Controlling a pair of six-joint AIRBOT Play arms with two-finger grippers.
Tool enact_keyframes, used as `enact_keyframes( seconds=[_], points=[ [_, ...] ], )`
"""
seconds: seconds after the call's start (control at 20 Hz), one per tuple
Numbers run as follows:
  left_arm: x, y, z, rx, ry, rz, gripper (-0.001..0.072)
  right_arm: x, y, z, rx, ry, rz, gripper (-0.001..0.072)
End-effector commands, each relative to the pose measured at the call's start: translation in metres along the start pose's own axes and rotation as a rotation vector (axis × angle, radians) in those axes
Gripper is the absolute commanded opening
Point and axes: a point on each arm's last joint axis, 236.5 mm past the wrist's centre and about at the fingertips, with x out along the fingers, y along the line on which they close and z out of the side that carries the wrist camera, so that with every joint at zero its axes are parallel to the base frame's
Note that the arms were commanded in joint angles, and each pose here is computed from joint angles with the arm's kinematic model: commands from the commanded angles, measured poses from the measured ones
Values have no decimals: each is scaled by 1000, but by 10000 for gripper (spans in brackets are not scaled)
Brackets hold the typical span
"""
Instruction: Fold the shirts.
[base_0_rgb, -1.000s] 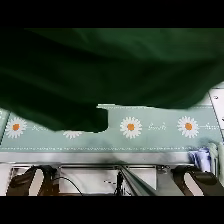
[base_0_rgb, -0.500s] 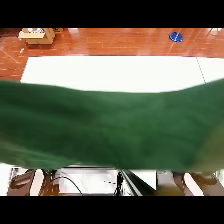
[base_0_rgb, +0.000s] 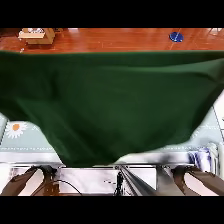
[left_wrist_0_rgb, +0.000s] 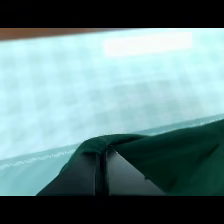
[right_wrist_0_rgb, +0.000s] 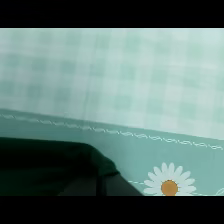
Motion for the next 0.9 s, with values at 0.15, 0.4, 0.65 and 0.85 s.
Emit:
enact_keyframes(
  seconds=[0.15,0.4,0.65,0.85],
  points=[
    [170,25,15,-9,180,-176,14,164,-5,59,35,82,151,26],
    [290,37,13,-30,188,-158,15,253,-26,91,92,9,139,26],
    [363,35,-19,-52,259,-174,15,318,-35,96,151,-8,158,27],
    [401,45,-71,-118,418,-185,16,370,-40,48,174,172,167,27]
  ],
)
